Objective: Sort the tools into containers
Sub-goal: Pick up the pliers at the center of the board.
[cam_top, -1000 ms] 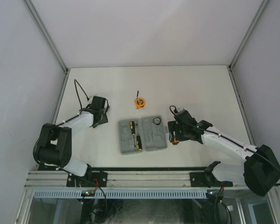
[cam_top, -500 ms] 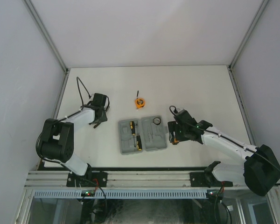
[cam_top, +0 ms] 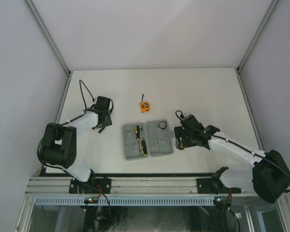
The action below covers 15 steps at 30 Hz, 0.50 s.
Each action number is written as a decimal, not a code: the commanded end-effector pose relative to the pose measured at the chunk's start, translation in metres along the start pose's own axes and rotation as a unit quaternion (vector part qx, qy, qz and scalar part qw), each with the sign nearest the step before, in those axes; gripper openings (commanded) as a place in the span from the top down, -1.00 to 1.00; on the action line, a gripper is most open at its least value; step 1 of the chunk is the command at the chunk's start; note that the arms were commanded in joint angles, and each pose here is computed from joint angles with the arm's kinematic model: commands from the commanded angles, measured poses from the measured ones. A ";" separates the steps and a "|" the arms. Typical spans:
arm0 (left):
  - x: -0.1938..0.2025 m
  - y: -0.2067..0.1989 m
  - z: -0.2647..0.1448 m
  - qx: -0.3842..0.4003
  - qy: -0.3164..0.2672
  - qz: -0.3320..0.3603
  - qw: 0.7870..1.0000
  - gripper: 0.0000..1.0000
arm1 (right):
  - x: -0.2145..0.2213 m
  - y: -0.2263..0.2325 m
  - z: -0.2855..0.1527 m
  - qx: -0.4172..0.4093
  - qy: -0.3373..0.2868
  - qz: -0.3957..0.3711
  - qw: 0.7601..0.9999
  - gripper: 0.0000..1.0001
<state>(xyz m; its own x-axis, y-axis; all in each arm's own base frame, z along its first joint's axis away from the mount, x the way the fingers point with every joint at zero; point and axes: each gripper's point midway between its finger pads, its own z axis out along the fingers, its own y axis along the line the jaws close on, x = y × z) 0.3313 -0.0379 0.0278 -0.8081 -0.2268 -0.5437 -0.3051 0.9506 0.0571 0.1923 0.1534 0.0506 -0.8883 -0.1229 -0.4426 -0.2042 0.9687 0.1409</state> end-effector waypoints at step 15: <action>-0.007 -0.014 0.000 0.020 0.017 -0.004 1.000 0.26 | -0.006 0.008 0.000 -0.016 -0.011 0.006 1.000 -0.37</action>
<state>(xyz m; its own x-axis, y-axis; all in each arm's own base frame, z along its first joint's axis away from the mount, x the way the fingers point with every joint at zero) 0.3241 -0.0389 0.0180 -0.8428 -0.2329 -0.4851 -0.3071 0.9485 0.0781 0.1915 0.1554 0.0508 -0.8896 -0.1234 -0.4397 -0.2088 0.9662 0.1512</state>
